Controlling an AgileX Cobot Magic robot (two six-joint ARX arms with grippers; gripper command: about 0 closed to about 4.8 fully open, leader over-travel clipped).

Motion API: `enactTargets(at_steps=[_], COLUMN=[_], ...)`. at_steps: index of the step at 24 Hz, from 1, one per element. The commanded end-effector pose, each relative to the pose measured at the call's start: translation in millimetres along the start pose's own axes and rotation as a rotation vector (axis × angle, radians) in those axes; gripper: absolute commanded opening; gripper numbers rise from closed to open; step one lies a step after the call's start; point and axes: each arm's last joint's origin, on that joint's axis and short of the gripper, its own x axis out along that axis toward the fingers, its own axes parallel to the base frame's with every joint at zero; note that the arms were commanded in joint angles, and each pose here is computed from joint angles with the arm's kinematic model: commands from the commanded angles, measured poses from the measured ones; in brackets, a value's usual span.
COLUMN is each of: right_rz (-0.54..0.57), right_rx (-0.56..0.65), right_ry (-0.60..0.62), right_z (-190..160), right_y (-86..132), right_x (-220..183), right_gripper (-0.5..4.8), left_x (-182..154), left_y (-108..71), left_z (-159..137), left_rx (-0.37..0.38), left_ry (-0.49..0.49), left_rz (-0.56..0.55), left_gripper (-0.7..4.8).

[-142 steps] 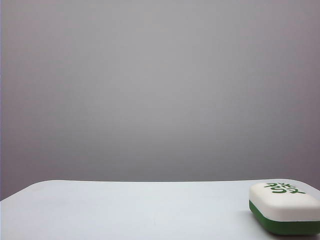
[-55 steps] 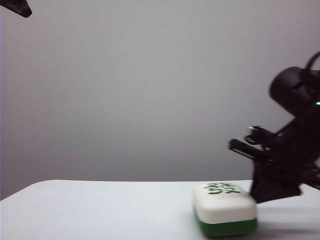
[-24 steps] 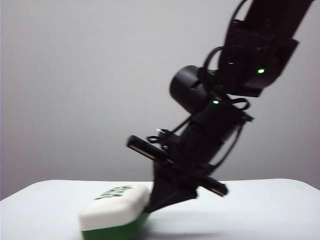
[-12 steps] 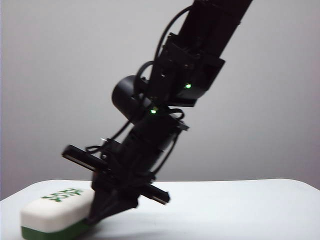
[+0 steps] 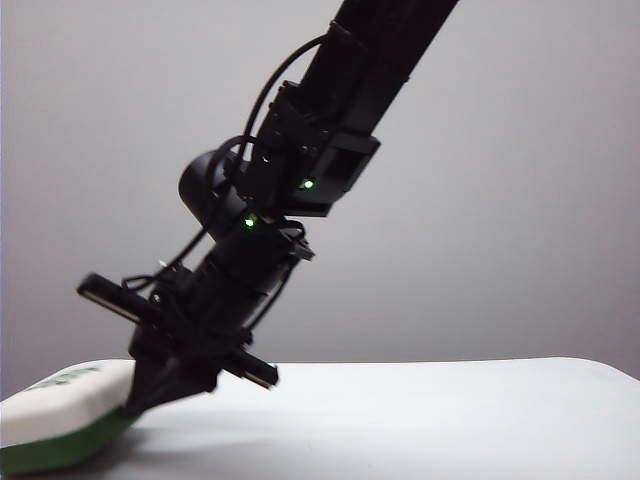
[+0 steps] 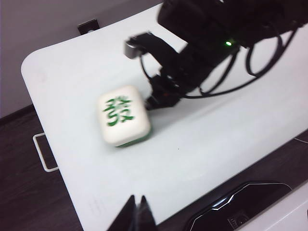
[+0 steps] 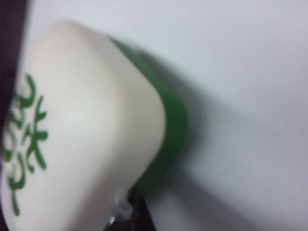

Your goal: Move the foam mahjong from the right side of the table to the left side of the table.

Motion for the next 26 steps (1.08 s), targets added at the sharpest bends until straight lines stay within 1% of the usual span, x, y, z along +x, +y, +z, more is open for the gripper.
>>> enactTargets(at_steps=[1,5,7,8,10,11,12,13,17,18,19,21,22,23,24,25,26], right_rz=[0.022,0.013,-0.013,-0.037,-0.106,-0.126,-0.118,-0.119,-0.129,-0.138,-0.147,-0.205,-0.217,-0.22,-0.24,-0.257,-0.271], right_rx=[-0.013,-0.029,-0.036,-0.046,-0.123,-0.184,-0.226,-0.26,-0.313,-0.332,-0.335,-0.358,-0.363,-0.357,-0.351,-0.346,-0.337], right_ry=[-0.016,-0.004,-0.002,0.01,0.029,0.022,0.008,-0.018,-0.084,-0.112,-0.129,-0.186,-0.221,-0.242,-0.308,-0.347,-0.413], right_z=[8,10,9,9,11,14,18,24,39,44,47,53,54,53,49,46,35], right_y=[4,7,9,9,14,22,27,35,45,46,47,45,43,41,36,33,29], right_x=[5,8,6,0,-17,-33,-44,-64,-114,-138,-152,-200,-226,-237,-264,-278,-302], right_gripper=[-0.05,-0.05,-0.05,-0.05,-0.05,-0.05,-0.05,-0.05,-0.05,-0.05,-0.05,-0.05,-0.05,-0.05,-0.05,-0.05,-0.05], left_x=[-1,-1,-1,-1,-1,-1,-1,-1,-1,-2,-2,-2,0,1,4,6,8], left_y=[0.2,0.2,0.1,0.1,0.7,1.6,2.1,3.0,6.1,7.6,8.0,8.4,8.6,8.8,10.0,10.4,10.8], left_z=[1,1,1,0,0,0,0,0,1,2,3,5,7,8,9,10,11], left_rx=[-0.002,-0.003,-0.003,-0.003,-0.002,-0.002,-0.002,-0.002,-0.004,-0.005,-0.006,-0.011,-0.014,-0.015,0.001,0.007,0.016], left_ry=[-0.012,-0.01,-0.007,-0.002,0.003,0.007,0.008,0.011,0.005,-0.005,-0.01,-0.034,-0.057,-0.067,-0.082,-0.088,-0.11], left_rz=[0.003,0.003,0.003,0.003,0.025,0.055,0.074,0.104,0.208,0.258,0.272,0.279,0.282,0.289,0.328,0.344,0.356], left_gripper=[-0.05,-0.05,-0.05,-0.05,-0.05,-0.05,-0.05,-0.05,-0.05,-0.05,-0.05,-0.05,-0.05,-0.05,-0.05,-0.05,-0.05])
